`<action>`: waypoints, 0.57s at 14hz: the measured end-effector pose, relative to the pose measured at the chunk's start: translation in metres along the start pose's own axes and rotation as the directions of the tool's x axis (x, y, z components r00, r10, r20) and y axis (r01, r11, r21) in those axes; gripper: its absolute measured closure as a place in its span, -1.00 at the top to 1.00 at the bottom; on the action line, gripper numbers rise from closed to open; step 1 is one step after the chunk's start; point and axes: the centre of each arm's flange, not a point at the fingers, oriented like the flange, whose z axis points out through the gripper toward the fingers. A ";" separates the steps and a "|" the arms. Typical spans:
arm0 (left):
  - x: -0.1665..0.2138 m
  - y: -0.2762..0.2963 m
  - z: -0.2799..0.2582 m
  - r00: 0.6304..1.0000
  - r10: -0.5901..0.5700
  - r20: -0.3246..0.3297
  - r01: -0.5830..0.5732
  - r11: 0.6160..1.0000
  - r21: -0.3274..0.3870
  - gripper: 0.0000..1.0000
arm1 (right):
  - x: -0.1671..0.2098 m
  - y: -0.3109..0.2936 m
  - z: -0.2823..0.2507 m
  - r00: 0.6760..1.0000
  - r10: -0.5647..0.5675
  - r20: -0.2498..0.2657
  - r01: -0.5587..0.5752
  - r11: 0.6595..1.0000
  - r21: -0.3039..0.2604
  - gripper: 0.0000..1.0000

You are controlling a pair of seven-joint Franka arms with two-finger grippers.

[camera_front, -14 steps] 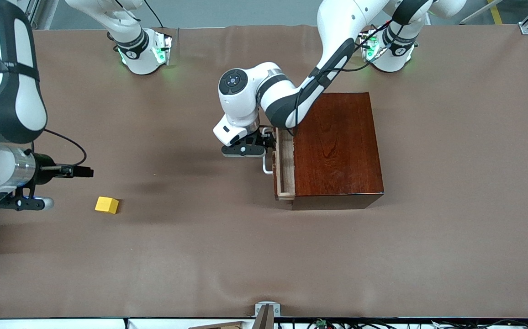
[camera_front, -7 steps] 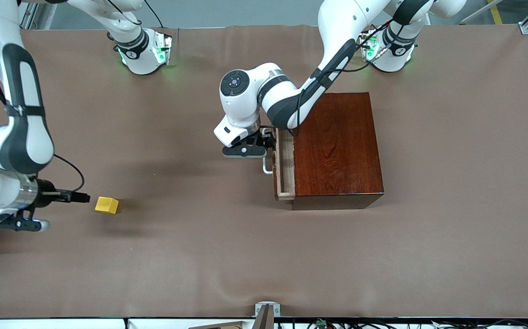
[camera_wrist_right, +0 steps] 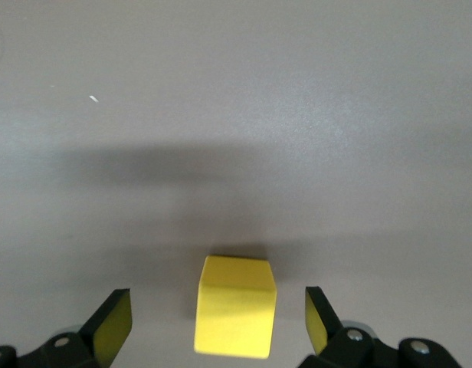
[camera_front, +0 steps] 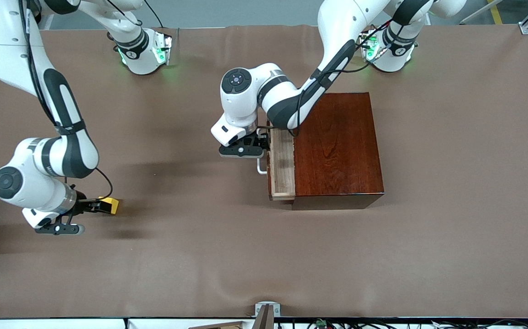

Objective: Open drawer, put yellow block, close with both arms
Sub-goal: 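Grasp the yellow cube with the right gripper while the left gripper withdraws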

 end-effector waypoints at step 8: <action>-0.002 0.033 -0.021 0.997 0.000 -0.080 -0.016 0.980 -0.200 1.00 | -0.017 0.001 0.025 0.990 0.140 0.001 -0.140 0.990 -0.006 1.00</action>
